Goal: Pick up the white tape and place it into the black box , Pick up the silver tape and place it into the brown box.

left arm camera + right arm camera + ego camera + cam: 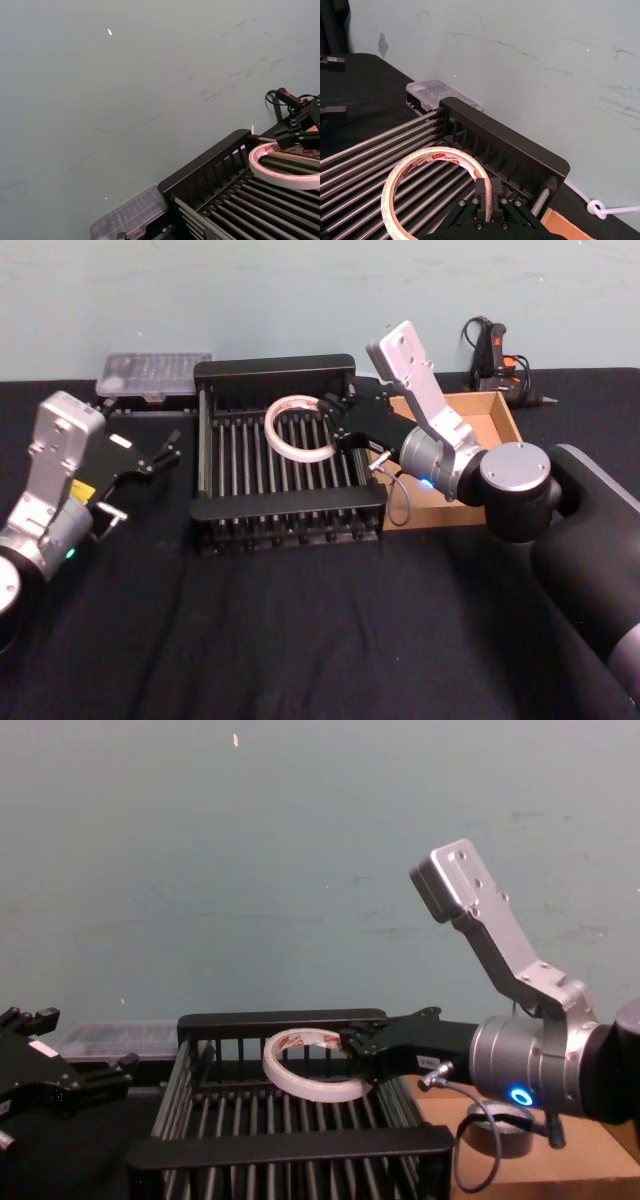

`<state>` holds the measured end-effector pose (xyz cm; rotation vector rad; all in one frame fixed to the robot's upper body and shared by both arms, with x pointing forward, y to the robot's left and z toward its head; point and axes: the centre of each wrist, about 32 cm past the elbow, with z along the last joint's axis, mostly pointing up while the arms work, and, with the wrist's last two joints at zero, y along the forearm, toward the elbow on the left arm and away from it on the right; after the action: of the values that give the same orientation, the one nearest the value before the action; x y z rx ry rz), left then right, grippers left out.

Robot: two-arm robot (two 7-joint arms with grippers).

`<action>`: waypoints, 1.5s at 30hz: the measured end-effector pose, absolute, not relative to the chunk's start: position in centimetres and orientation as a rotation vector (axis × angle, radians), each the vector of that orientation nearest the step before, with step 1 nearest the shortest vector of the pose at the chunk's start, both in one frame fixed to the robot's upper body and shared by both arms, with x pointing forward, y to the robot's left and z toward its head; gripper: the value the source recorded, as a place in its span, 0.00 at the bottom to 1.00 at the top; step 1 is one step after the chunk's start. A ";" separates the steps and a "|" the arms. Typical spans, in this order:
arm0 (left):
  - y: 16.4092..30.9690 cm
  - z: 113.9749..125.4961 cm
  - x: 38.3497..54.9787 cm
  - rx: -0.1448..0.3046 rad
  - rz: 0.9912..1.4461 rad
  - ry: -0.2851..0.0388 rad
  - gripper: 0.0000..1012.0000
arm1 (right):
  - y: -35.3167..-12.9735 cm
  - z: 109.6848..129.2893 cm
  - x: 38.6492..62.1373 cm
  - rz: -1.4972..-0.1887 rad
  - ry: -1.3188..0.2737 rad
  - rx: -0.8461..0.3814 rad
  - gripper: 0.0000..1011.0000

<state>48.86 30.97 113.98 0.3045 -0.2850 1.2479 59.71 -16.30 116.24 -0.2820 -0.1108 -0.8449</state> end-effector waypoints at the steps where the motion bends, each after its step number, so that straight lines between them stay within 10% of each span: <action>1: 31.0 114.0 48.9 0.305 1.248 -0.285 0.99 | -16.3 116.3 59.7 -0.845 -0.111 -0.281 0.08; 33: 31.0 114.0 48.9 0.304 1.248 -0.285 0.99 | -16.3 116.3 59.7 -0.844 -0.108 -0.278 0.96; 45: 31.0 114.0 48.9 0.304 1.248 -0.285 0.99 | -16.3 116.3 59.7 -0.844 -0.108 -0.278 0.99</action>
<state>48.86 30.97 113.98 0.3045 -0.2850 1.2480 59.67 -16.30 116.26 -0.2777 -0.1082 -0.8440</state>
